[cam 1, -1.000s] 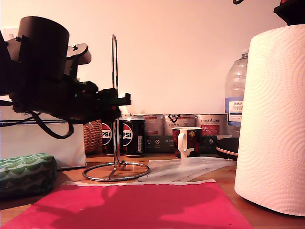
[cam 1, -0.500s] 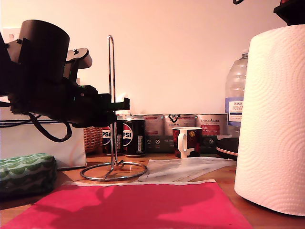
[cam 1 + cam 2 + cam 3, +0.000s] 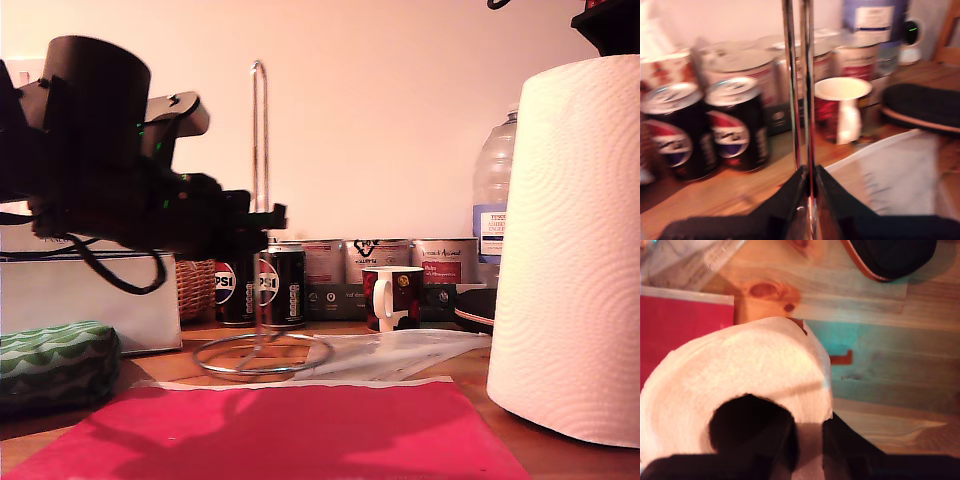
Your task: Insert the paper towel roll into the metallic stand.
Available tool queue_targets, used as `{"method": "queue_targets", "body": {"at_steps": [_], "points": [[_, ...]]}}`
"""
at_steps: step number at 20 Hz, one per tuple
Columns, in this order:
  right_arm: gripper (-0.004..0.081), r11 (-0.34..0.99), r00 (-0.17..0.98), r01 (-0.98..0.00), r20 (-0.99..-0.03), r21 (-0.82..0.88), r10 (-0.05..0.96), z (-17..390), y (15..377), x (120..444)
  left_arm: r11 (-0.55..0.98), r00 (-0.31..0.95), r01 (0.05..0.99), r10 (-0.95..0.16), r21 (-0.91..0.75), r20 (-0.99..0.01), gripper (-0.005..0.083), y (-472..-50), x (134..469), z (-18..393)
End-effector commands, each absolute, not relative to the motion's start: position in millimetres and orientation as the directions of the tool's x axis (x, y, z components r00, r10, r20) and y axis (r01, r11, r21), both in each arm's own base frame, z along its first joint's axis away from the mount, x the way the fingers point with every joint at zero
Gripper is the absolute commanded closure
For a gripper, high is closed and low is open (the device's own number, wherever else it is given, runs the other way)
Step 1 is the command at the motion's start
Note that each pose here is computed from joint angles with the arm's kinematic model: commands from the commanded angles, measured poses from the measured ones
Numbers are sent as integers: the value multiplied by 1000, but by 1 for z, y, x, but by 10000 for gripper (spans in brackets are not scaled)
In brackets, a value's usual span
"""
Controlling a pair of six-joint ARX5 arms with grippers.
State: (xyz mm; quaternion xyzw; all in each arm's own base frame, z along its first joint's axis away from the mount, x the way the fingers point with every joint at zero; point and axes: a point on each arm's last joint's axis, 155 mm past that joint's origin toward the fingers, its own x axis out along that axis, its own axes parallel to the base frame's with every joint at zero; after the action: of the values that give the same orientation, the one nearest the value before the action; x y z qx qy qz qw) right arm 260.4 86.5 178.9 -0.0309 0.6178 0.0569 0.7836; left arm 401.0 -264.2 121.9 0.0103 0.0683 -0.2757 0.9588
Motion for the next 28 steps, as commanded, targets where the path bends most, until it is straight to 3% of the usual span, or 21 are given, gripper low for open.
{"method": "queue_targets", "body": {"at_steps": [1, 9, 14, 28], "points": [[782, 991, 235, -131, -971, 23, 53, 179, 87, 262, 837, 834, 547, -546, -13, -79, 798, -271, 399, 143], [782, 991, 238, -131, -970, 23, 54, 179, 88, 263, 806, 805, 592, -592, 8, -39, 798, -277, 381, 185], [782, 991, 239, -131, -969, 23, 54, 179, 88, 263, 781, 779, 625, -622, 5, -78, 797, -282, 362, 196], [782, 991, 237, -130, -970, 17, 48, 179, 86, 262, 682, 680, 723, -731, -113, -60, 797, -295, 261, 190]]}}
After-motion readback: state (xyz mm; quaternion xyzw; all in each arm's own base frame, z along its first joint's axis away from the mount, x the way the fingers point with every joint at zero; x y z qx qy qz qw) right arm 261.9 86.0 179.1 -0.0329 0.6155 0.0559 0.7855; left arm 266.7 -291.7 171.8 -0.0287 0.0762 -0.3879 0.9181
